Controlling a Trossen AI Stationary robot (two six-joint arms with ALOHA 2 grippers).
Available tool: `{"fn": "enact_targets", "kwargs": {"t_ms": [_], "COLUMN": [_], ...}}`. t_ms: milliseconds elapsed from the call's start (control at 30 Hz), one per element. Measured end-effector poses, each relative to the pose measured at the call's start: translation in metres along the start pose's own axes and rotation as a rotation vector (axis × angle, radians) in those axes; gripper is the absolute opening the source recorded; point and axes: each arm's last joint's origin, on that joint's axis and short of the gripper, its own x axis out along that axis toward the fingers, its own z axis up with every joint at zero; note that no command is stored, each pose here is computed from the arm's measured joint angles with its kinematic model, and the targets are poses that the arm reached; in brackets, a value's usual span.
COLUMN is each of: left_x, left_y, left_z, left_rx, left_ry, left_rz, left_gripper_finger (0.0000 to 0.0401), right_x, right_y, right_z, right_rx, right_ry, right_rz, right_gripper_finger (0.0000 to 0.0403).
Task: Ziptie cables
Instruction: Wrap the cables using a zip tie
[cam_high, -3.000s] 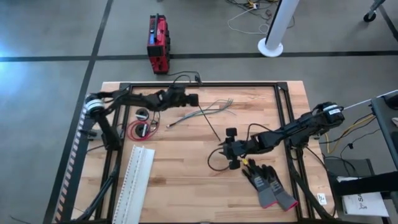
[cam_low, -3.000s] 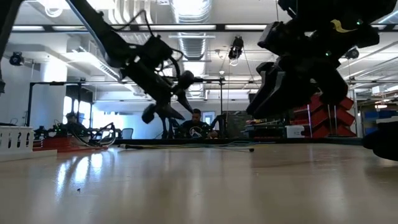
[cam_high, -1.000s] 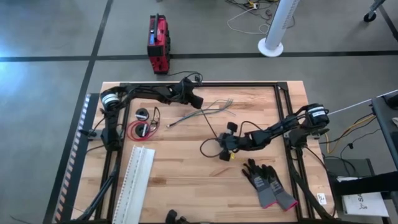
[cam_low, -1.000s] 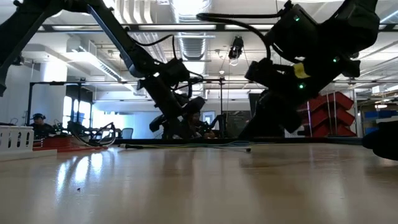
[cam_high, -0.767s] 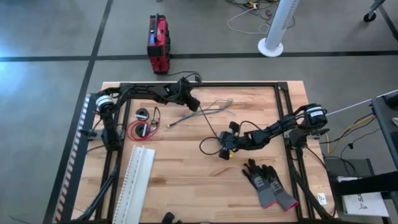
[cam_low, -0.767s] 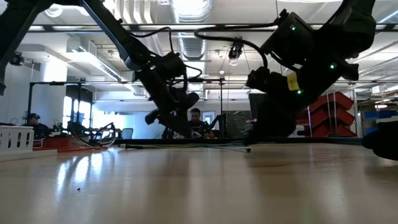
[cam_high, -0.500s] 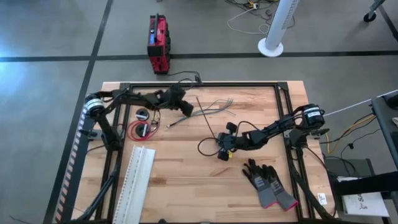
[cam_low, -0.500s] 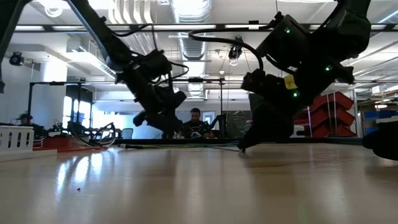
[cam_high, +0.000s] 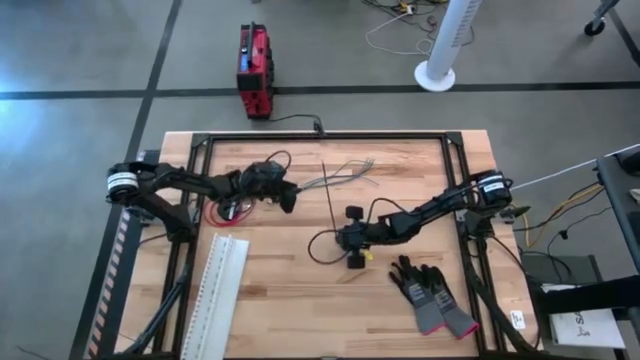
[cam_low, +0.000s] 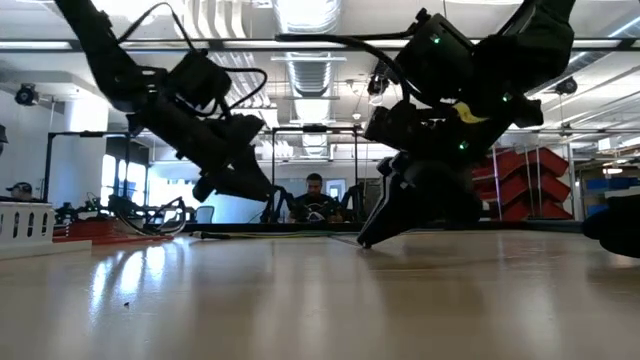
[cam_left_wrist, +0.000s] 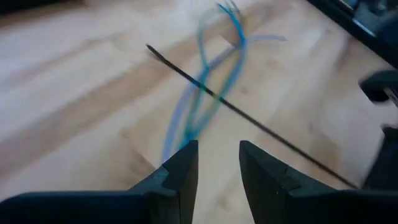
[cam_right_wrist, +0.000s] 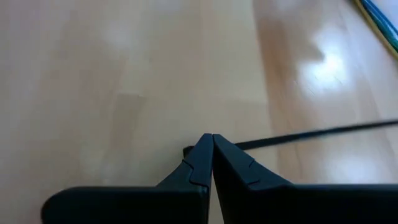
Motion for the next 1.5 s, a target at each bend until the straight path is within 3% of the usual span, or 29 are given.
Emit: {"fn": "enact_targets", "kwargs": {"t_ms": [200, 467, 700, 867, 967, 1167, 1500], "left_x": [-0.002, 0.003, 0.012, 0.023, 0.035, 0.071, 0.135], "left_y": [-0.005, -0.005, -0.008, 0.003, 0.009, 0.014, 0.046], "left_z": [-0.013, -0.009, 0.018, 0.046, 0.061, 0.083, 0.115], "left_rx": [0.004, -0.006, -0.027, -0.039, -0.016, 0.033, -0.056], "left_ry": [0.020, -0.056, -0.103, -0.033, 0.026, 0.138, 0.298], "left_rz": [-0.017, 0.053, 0.066, 0.146, 0.148, 0.047, 0.169], "left_gripper_finger": [0.0102, 0.0104, 0.0100, 0.0103, 0.0107, 0.0112, 0.0130], "right_x": [-0.009, -0.015, -0.012, -0.011, -0.011, -0.012, -0.012], "right_y": [0.009, -0.003, -0.014, -0.012, -0.011, -0.008, -0.005], "right_z": [-0.002, -0.009, -0.009, -0.002, 0.001, 0.001, 0.002], "right_rx": [-0.082, -0.134, -0.160, -0.225, -0.252, -0.248, -0.222], "right_ry": [0.079, 0.175, 0.184, 0.133, 0.123, 0.120, 0.115], "right_rz": [0.010, -0.123, -0.129, -0.067, -0.045, -0.030, -0.028], "right_gripper_finger": [0.0000, 0.0000, 0.0000, 0.0000, 0.0000, 0.0000, 0.0000]}}
